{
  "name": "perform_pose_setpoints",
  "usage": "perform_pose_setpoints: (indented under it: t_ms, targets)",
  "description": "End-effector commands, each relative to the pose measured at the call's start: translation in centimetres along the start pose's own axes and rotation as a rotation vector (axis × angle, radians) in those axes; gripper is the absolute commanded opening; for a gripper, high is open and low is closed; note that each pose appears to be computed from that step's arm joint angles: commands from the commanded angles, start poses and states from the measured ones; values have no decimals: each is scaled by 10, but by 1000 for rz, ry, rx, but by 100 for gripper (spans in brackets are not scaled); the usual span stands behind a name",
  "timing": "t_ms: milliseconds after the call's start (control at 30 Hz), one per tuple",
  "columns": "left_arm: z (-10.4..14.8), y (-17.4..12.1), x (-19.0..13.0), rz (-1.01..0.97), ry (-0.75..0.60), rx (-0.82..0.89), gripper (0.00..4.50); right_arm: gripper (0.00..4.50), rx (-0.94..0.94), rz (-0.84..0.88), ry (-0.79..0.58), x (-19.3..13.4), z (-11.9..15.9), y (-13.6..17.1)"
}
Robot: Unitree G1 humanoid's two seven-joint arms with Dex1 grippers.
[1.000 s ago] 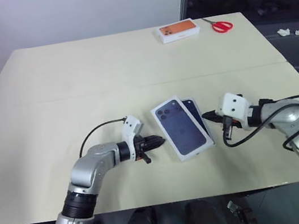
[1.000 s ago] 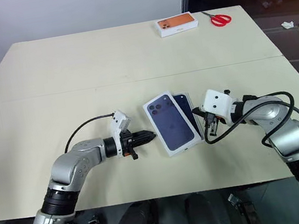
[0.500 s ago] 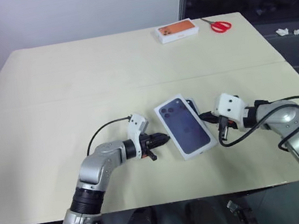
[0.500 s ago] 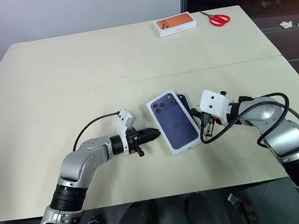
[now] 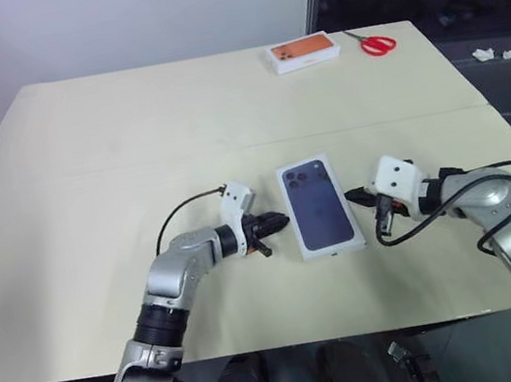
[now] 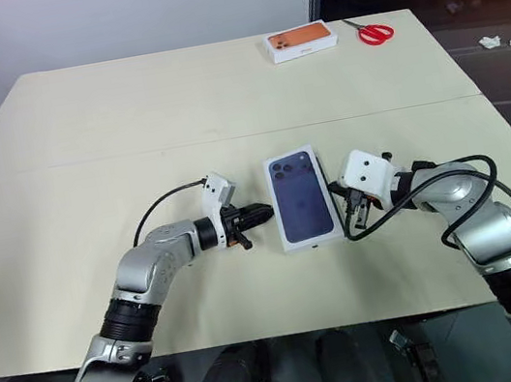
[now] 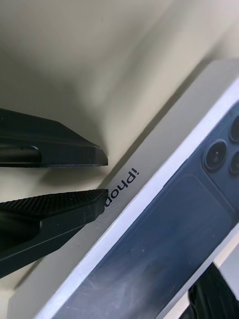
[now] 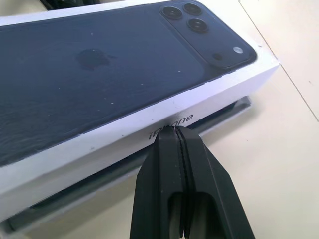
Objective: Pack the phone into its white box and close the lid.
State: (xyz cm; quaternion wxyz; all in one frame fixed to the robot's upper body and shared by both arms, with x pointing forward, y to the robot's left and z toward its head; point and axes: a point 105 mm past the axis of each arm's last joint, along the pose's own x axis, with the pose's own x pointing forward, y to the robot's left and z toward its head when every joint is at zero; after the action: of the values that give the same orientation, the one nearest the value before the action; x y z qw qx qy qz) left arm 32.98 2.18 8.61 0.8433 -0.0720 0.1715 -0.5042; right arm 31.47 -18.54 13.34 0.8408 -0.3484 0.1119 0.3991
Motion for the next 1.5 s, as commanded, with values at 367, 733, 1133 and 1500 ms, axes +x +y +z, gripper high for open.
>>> perform_pose_setpoints:
  t_ms: [367,733,1133,1500]
  targets:
    - [17,-16,12,-76,-35,72,80,3,-36,-13,17,-7,-5,-2]
    - [10,-22,13,-97,-14,68,80,3,-64,8,42,-2,-11,7]
    - [7,-25,12,-96,-10,65,80,3,-78,38,69,-4,-16,10]
    - [47,-8,-6,-33,-128,100,80,3,30,-146,-54,-17,6,-42]
